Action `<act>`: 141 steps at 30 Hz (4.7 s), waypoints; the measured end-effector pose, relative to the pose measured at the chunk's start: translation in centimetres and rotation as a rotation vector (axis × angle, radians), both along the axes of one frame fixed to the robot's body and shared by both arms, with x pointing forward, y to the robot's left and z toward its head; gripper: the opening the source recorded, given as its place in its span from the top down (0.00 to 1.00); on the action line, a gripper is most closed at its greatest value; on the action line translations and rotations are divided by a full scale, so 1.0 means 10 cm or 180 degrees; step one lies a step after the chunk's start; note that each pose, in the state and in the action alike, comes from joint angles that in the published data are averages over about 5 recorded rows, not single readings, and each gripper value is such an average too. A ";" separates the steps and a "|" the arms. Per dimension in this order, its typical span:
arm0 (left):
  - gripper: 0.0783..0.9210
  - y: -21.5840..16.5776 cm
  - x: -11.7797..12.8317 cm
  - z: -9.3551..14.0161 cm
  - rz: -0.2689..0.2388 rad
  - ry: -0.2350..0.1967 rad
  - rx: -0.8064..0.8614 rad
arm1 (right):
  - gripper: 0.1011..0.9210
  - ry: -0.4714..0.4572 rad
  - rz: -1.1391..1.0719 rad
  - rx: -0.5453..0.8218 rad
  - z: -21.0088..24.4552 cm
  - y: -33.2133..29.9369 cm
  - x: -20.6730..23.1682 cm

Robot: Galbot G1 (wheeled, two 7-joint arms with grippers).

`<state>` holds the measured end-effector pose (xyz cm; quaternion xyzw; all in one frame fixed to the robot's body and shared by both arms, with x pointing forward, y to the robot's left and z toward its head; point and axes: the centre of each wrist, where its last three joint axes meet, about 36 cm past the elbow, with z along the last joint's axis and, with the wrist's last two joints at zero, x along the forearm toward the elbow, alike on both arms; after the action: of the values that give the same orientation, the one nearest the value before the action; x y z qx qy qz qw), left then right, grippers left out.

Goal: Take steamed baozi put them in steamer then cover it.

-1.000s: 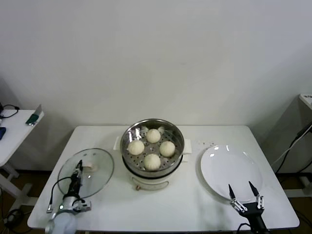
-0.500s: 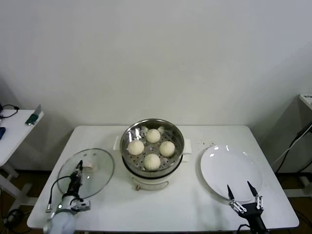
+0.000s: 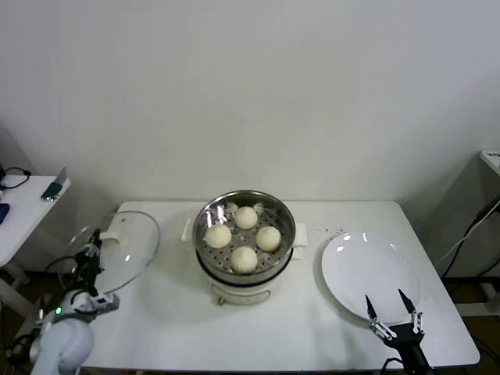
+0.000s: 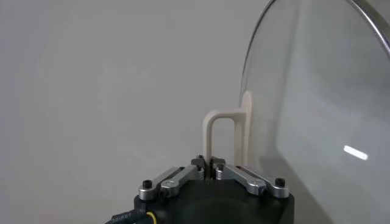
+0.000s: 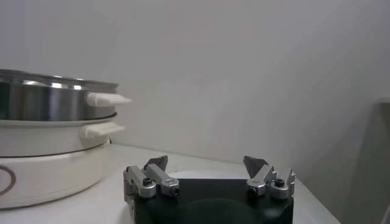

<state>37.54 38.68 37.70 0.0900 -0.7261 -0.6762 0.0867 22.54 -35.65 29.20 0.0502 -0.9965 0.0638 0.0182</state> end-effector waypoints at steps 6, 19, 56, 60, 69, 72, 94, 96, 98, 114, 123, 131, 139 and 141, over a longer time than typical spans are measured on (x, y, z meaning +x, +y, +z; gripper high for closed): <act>0.92 -0.24 0.06 0.56 -0.0023 -0.0146 -0.0040 | 0.12 -0.0045 -0.0026 -0.0049 0.07 0.04 0.04; 0.92 -1.36 0.19 0.91 -0.0184 -0.0128 -0.0148 | 0.12 -0.0139 0.0012 -0.0104 0.13 0.13 0.15; 0.92 -3.68 0.28 0.67 -0.0491 0.0124 0.0071 | 0.12 -0.0205 -0.0041 -0.0062 -0.07 0.18 0.07; 0.92 -3.68 0.30 0.59 -0.0470 0.0153 0.0151 | 0.12 -0.0205 -0.0046 -0.0061 -0.09 0.18 0.07; 0.92 -3.69 0.33 0.50 -0.0448 0.0187 0.0243 | 0.12 -0.0208 -0.0044 -0.0054 -0.10 0.20 0.06; 0.92 -3.69 0.34 0.48 -0.0444 0.0188 0.0262 | 0.12 -0.0211 -0.0042 -0.0051 -0.10 0.21 0.06; 0.83 -3.71 0.35 0.48 -0.0432 0.0167 0.0123 | 0.12 -0.0209 0.0000 -0.0041 -0.12 0.24 0.06; 0.77 -3.72 0.33 0.50 -0.0450 0.0174 0.0077 | 0.12 -0.0198 0.0007 -0.0044 -0.12 0.24 0.06; 0.70 -3.72 0.30 0.54 -0.0470 0.0180 0.0024 | 0.12 -0.0187 0.0013 -0.0050 -0.12 0.24 0.06; 0.16 -3.59 -0.03 0.95 -0.0642 0.0092 -0.0474 | 0.12 -0.0082 0.0084 -0.0048 -0.11 0.28 0.08; 0.12 -3.08 -0.23 1.02 -0.0769 0.0048 -0.0695 | 0.12 -0.0101 -0.0048 0.0051 -0.07 0.33 0.12; 0.12 -2.36 -0.25 0.99 -0.0697 -0.0021 -0.1065 | 0.12 -0.0183 -0.0132 0.0125 -0.02 0.35 0.18; 0.12 -1.41 -0.23 0.89 -0.0588 -0.0107 -0.1932 | 0.12 -0.0220 -0.0169 0.0179 -0.05 0.37 0.20; 0.12 -1.18 -0.25 0.83 -0.0581 -0.0125 -0.2206 | 0.12 -0.0224 -0.0175 0.0187 -0.06 0.37 0.20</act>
<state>35.03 26.90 45.96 0.0029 -0.9188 -0.3928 0.0374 24.50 -31.98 28.57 0.0211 -0.9990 0.0357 -0.0166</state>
